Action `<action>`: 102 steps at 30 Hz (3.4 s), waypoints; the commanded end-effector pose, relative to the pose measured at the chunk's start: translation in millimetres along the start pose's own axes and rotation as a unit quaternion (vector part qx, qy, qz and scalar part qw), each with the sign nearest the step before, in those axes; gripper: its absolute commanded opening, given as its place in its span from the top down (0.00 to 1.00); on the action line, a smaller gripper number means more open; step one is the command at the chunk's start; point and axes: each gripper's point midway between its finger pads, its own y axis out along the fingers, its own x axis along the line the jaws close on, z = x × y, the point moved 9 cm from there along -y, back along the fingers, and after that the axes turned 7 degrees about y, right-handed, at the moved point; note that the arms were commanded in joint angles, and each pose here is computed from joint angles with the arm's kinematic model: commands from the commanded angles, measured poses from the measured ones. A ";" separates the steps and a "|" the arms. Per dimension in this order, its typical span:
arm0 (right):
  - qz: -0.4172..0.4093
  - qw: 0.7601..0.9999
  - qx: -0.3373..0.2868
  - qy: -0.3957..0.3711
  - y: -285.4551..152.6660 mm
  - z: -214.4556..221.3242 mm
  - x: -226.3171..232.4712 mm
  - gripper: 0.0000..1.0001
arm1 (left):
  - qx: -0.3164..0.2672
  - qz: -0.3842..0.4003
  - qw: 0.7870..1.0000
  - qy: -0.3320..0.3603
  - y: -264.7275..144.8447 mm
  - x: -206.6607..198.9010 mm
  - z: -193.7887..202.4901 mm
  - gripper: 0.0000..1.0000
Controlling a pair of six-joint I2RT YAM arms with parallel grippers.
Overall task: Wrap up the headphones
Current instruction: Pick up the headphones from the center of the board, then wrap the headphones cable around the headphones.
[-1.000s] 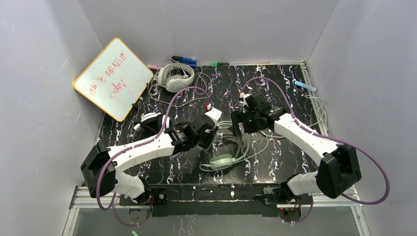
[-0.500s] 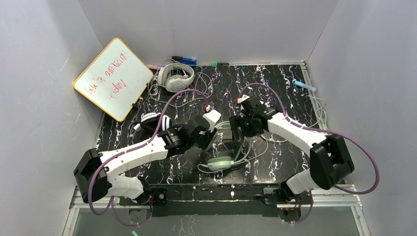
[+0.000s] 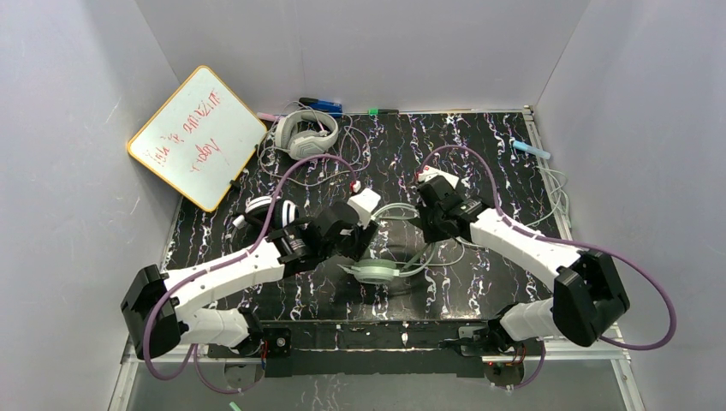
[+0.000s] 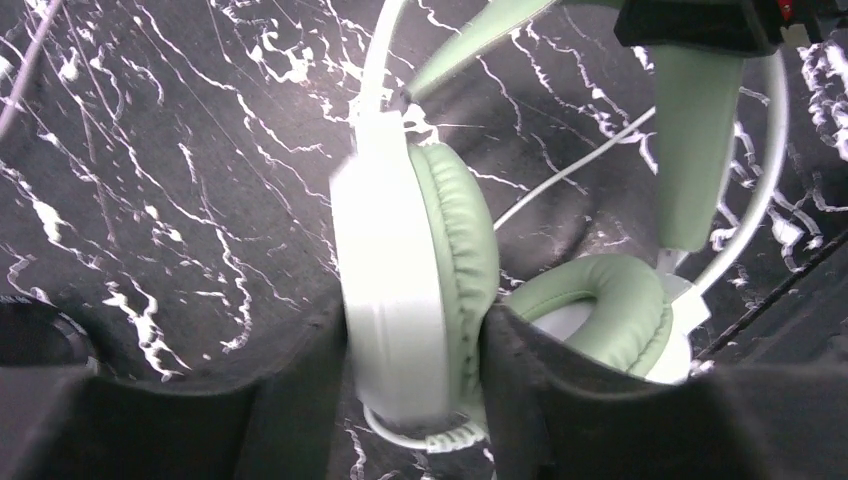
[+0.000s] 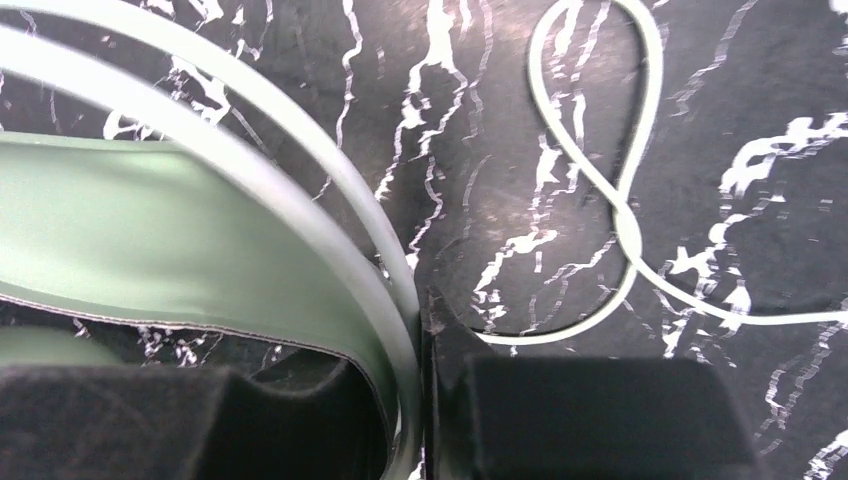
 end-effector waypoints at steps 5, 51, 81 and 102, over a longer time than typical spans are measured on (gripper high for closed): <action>-0.008 0.998 -0.053 0.029 -8.4 -14.4 2.1 0.97 | -0.100 -0.028 0.992 -0.068 -42.4 11.6 -34.9 0.14; -0.218 0.896 -0.356 0.154 -335.8 -96.9 -6.8 0.99 | -0.355 0.082 0.922 -0.130 -12.8 -13.3 -51.0 0.03; -0.314 0.871 -0.338 0.168 -356.1 -94.1 8.8 0.99 | -0.493 0.159 0.853 -0.067 35.9 -66.4 -114.5 0.24; -0.329 0.920 -0.210 0.036 -315.2 -59.2 10.4 0.99 | -0.365 0.027 0.910 -0.193 10.4 50.3 -90.4 1.00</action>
